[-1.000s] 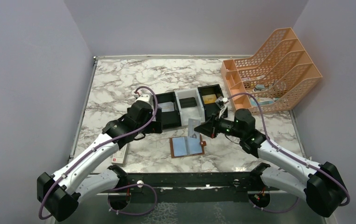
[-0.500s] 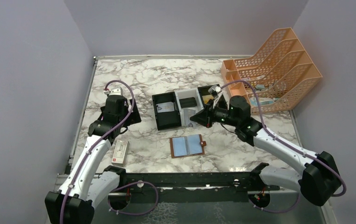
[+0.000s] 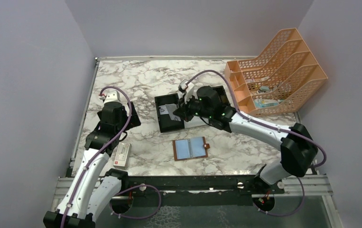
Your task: Take the credit cards out of the card holder
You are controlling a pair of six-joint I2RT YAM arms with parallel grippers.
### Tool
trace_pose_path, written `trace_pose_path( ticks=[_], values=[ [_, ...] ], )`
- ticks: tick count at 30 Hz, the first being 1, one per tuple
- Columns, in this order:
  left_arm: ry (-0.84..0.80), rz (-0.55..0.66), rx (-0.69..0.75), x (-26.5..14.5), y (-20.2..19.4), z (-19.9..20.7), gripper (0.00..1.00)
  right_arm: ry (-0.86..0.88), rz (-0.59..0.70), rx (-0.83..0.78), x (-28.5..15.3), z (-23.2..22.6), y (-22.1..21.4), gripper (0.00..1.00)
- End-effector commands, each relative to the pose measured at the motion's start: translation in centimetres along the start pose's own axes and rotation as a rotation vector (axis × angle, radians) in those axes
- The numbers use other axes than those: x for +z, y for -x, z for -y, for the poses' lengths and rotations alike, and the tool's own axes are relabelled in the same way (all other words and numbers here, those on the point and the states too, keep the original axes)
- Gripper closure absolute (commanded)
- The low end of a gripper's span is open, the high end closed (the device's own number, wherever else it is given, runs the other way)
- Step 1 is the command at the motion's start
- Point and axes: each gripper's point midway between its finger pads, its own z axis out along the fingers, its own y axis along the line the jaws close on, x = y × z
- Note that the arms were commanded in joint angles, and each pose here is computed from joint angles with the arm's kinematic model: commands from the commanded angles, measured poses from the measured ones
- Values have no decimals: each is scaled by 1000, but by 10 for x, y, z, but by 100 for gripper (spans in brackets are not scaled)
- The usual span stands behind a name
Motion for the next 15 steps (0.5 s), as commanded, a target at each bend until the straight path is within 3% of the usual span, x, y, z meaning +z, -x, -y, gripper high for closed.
trace_pose_path(
  ticks=[1,7,15],
  values=[
    [20,30,-15,-1,5,-4,1,-209,-71,-156,25,39,-3,99],
    [24,57,-20,-5,9,-6,1,-296,-176,-309,55,54,-17,99],
    [32,80,-26,-9,13,-9,1,-285,-194,-402,88,64,-22,99]
  ],
)
